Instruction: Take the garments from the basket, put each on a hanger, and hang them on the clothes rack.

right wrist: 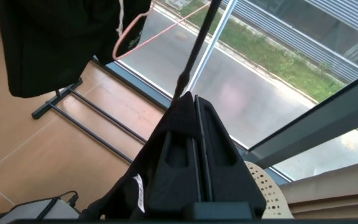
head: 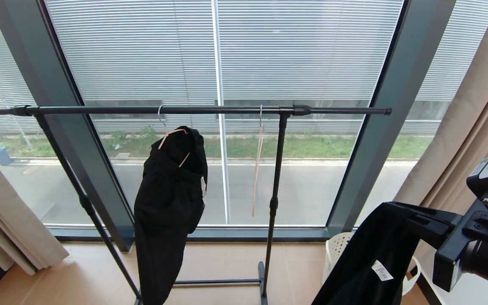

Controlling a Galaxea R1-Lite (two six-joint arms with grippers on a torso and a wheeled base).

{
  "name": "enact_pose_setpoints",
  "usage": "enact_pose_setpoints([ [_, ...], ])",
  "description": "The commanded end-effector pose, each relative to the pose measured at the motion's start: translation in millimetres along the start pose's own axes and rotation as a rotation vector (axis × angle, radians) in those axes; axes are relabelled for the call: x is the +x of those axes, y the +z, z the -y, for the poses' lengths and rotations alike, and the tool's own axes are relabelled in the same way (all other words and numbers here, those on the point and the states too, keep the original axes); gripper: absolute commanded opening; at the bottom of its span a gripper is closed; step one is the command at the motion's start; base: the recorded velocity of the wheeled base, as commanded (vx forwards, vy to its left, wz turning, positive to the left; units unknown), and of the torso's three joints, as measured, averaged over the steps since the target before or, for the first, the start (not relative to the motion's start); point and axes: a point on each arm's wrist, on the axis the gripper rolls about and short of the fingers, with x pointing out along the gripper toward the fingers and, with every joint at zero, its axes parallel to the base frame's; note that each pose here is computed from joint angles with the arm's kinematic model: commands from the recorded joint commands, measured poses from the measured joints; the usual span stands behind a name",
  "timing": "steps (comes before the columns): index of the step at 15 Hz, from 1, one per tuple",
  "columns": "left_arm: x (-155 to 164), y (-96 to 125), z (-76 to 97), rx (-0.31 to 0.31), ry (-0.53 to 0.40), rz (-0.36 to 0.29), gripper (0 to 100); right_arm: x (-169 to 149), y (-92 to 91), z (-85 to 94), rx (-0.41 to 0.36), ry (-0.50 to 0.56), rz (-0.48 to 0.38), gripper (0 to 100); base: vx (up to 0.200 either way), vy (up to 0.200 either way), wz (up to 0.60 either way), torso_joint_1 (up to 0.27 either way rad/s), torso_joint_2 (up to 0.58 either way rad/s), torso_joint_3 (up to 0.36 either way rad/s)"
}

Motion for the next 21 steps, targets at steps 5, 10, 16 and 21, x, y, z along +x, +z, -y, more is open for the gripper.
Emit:
enact_pose_setpoints([
  [5, 0, 0, 0.1, -0.010, 0.000, -0.001, 100, 1, -1.0, -0.3, -0.002, 0.000, -0.006, 0, -0.120, 0.120, 0.00, 0.000, 0.00, 0.001],
  [10, 0, 0, 0.1, -0.009, 0.000, 0.001, 100, 1, -1.2, -0.5, -0.003, 0.001, -0.009, 0, 0.000, 0.160, 0.00, -0.006, 0.00, 0.003],
  [16, 0, 0, 0.0, -0.003, -0.002, -0.001, 100, 1, -1.7, -0.5, -0.003, -0.002, -0.011, 0, 0.000, 0.000, 0.00, 0.000, 0.00, 0.000],
  [21, 18, 4, -2.4, -0.017, -0.007, -0.224, 100, 3, -3.9, -1.2, -0.031, -0.006, -0.022, 0, 0.000, 0.000, 0.00, 0.000, 0.00, 0.000],
])
